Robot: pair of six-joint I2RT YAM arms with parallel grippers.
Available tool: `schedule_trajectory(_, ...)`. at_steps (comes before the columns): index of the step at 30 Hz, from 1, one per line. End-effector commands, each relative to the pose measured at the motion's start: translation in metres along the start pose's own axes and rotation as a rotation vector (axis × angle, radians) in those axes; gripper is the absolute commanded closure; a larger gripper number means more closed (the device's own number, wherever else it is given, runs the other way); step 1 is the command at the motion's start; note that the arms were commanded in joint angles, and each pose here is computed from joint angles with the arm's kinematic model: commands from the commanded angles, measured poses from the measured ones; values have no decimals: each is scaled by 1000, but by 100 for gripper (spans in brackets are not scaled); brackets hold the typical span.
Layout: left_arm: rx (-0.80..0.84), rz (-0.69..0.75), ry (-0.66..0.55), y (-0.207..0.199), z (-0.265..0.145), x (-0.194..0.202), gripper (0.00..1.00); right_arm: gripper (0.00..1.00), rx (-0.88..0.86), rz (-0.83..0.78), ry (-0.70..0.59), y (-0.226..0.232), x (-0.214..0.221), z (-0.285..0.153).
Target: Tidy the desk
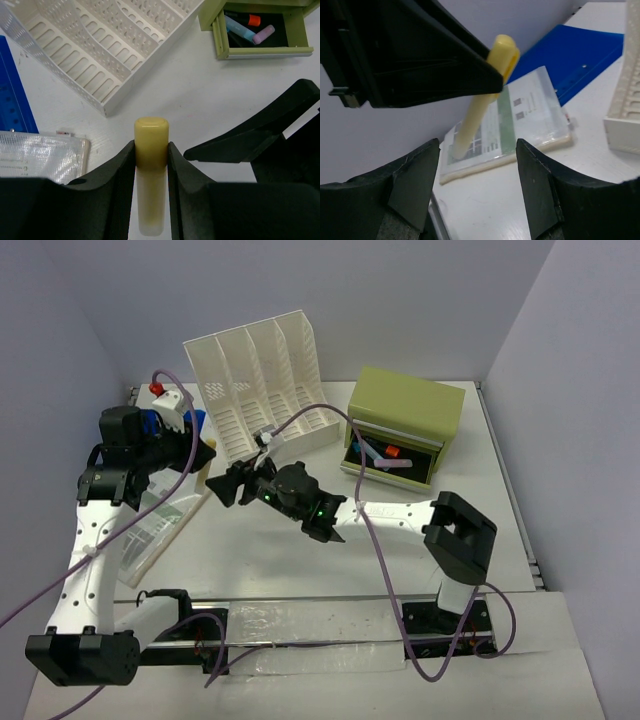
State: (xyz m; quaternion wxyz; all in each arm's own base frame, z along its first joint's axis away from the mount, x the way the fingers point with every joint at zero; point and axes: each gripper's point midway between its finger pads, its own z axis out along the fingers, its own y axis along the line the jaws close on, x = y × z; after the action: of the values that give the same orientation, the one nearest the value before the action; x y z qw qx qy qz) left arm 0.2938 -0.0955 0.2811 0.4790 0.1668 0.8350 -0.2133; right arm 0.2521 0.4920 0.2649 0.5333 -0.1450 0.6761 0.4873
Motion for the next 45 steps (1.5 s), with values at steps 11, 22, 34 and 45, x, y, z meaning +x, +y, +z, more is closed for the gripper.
schedule_trajectory(11, -6, -30, -68, -4, -3, -15, 100, 35, -13, 91, -75, 19, -13, 47)
schedule_trajectory(22, -9, 10, -45, -2, -5, -9, 90, 100, 58, -14, -94, -2, -14, 39)
schedule_trajectory(34, -187, 77, 79, 36, -4, 30, 1, 100, 670, -789, 151, -166, -57, -88)
schedule_trajectory(45, -245, 94, 94, 53, 7, 54, 1, 89, 1345, -1273, 749, -335, -88, -227)
